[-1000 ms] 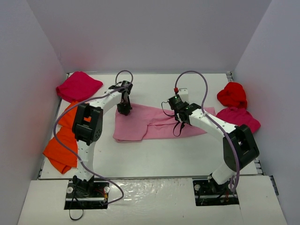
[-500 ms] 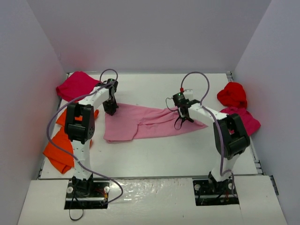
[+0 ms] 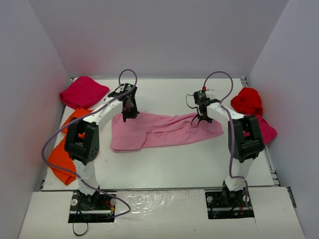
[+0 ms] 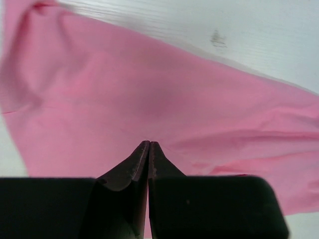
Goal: Fold and stack the t-shirts
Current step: Fold the tshirt
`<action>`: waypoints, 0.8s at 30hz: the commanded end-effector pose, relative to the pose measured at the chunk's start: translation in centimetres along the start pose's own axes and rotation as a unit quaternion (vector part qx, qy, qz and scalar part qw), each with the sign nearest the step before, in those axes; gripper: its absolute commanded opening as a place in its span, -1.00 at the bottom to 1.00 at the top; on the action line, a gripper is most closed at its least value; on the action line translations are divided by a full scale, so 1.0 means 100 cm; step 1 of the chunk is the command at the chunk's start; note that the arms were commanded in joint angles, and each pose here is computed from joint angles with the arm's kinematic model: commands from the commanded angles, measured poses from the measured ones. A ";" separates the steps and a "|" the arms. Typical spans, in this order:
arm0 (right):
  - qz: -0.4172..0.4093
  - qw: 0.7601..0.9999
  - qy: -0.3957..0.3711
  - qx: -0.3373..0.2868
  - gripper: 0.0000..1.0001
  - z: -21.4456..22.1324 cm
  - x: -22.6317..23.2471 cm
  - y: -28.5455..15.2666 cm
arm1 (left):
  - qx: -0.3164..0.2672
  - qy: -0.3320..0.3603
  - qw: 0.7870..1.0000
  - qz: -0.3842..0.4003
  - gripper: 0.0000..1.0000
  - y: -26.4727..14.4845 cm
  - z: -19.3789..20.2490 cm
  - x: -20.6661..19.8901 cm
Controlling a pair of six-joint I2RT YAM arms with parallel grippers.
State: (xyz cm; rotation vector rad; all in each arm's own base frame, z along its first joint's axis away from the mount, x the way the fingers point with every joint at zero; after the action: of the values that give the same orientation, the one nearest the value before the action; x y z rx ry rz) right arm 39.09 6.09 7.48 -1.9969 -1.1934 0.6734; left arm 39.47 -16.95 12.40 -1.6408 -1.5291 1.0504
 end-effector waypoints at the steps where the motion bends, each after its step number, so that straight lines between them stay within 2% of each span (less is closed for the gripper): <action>1: -0.006 1.000 0.008 -0.016 -1.00 -0.015 0.003 -0.004 | -0.003 -0.011 1.000 0.015 -1.00 0.016 -0.018 -0.008; 15: 0.035 0.998 -0.013 0.043 -1.00 0.029 -0.015 0.038 | 0.006 0.002 1.000 -0.006 -1.00 0.034 -0.011 -0.001; 24: 0.080 0.994 0.022 0.070 -1.00 0.030 -0.052 0.060 | 0.011 0.014 0.999 -0.043 -1.00 0.030 -0.012 0.018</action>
State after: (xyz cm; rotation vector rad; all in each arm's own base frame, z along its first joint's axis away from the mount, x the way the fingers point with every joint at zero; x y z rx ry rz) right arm 39.67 3.88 4.19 -2.0015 -1.1151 0.6927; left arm 40.48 -16.89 6.92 -1.5272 -1.4739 1.0701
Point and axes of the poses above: each gripper's point midway between its finger pads, its own y axis out along the fingers, its own x axis along the line the jaws close on, z = x × y, the point moved 4 cm from there along -y, back along the fingers, and after that the axes turned 10 degrees about y, right-handed, at the moved point
